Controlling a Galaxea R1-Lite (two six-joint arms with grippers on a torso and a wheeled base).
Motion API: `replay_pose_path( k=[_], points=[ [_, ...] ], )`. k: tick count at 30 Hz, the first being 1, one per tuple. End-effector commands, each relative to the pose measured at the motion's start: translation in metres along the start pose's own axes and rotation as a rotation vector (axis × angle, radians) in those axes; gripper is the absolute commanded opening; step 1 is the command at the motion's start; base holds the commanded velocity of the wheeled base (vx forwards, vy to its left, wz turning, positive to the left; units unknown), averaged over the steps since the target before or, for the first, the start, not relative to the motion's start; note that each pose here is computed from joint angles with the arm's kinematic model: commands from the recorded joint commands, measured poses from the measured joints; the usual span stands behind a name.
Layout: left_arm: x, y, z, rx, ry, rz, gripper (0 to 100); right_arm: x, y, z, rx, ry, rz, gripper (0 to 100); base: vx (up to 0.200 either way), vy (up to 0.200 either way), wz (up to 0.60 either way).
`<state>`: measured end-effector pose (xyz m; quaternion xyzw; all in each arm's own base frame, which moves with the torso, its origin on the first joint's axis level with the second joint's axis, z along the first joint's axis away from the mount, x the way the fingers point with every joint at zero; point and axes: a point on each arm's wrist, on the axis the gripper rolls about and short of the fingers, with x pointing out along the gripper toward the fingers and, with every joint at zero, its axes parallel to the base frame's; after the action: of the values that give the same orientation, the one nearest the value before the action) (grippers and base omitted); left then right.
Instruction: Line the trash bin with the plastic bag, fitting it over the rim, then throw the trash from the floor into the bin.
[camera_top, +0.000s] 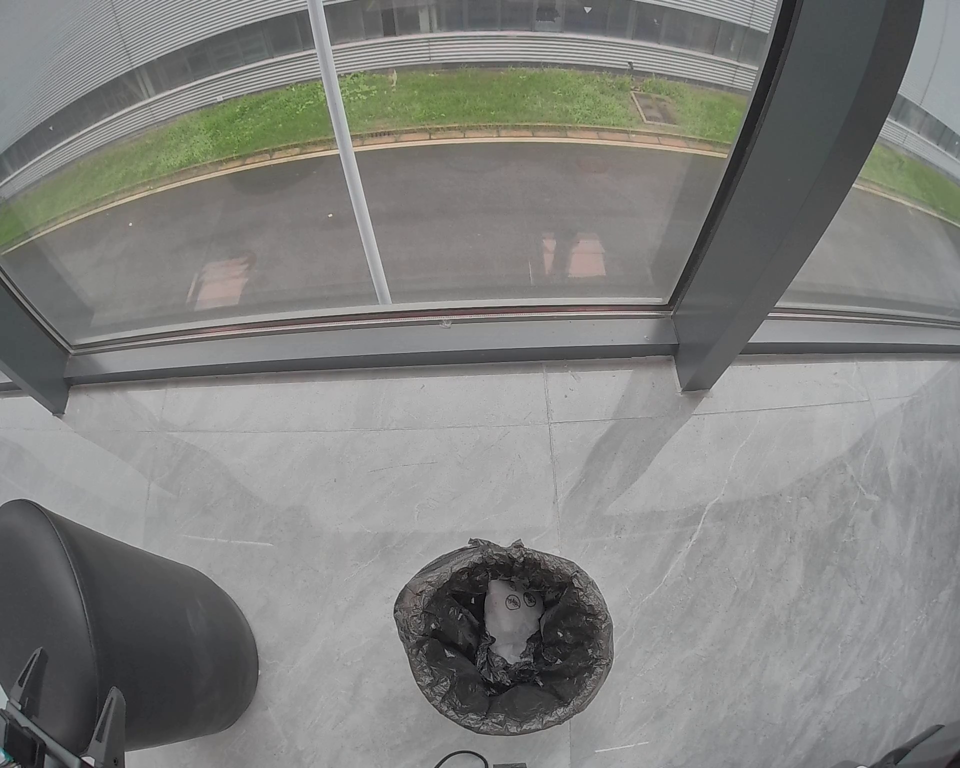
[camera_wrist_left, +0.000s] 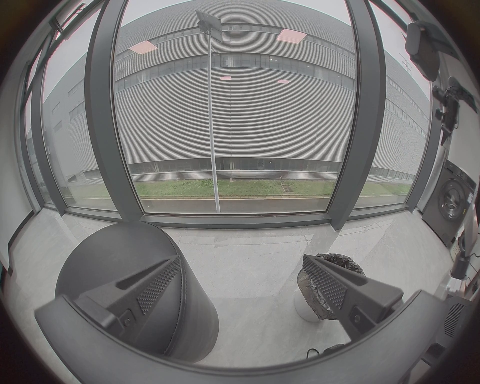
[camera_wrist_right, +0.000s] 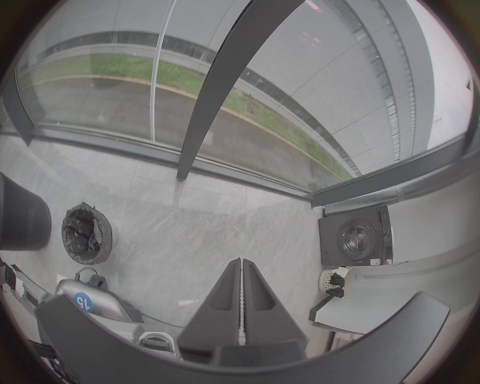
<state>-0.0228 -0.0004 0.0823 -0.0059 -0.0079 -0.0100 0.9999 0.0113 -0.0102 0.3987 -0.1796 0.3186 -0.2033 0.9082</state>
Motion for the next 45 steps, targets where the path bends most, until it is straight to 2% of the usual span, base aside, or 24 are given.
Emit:
replay_pose_path(
  k=[1,3,10,11,12,14,15,21,29,35,38,43,45],
  points=[
    [0.0,0.0,-0.005,0.0,0.001,-0.001,100,-0.081,-0.001,-0.075,0.109,-0.225,-0.068,0,0.0,0.0,0.0],
    [0.0,0.0,-0.005,0.0,0.001,0.0,100,-0.109,0.002,-0.11,0.138,-0.33,-0.106,0,0.0,0.0,0.0],
    [0.0,0.0,-0.005,0.0,0.001,-0.001,100,-0.149,0.009,-0.181,0.214,-0.54,-0.164,0,0.0,0.0,0.0],
    [0.0,0.0,-0.005,0.0,0.001,-0.001,100,-0.149,0.009,-0.181,0.214,-0.54,-0.164,0,0.0,0.0,0.0],
    [0.0,0.0,-0.005,0.0,0.001,-0.001,100,-0.161,0.008,-0.206,0.252,-0.657,-0.181,0,0.0,0.0,0.0],
    [0.0,0.0,-0.005,0.0,0.001,0.0,100,-0.171,0.003,-0.233,0.298,-0.789,-0.205,0,0.0,0.0,0.0],
    [0.0,0.0,-0.005,0.0,0.001,0.0,100,-0.165,0.002,-0.239,0.305,-0.803,-0.2,0,0.0,0.0,0.0],
    [0.0,0.0,-0.005,0.0,0.001,0.0,100,-0.13,-0.008,-0.254,0.37,-0.799,-0.253,0,0.0,0.0,0.0],
    [0.0,0.0,-0.005,0.0,0.001,0.0,100,-0.114,-0.009,-0.263,0.369,-0.781,-0.218,0,0.0,0.0,0.0],
    [0.0,0.0,-0.005,0.0,0.001,0.0,100,-0.094,0.007,-0.282,0.356,-0.752,-0.21,0,0.0,0.0,0.0],
    [0.0,0.0,-0.005,0.0,0.001,0.0,100,-0.092,0.009,-0.283,0.355,-0.75,-0.209,0,0.0,0.0,0.0],
    [0.0,0.0,-0.005,0.0,0.001,0.0,100,-0.068,0.026,-0.28,0.341,-0.754,-0.165,0,0.0,0.0,0.0],
    [0.0,0.0,-0.005,0.0,0.001,0.0,100,-0.059,0.029,-0.272,0.375,-0.77,-0.137,0,0.0,0.0,0.0]
  ],
)
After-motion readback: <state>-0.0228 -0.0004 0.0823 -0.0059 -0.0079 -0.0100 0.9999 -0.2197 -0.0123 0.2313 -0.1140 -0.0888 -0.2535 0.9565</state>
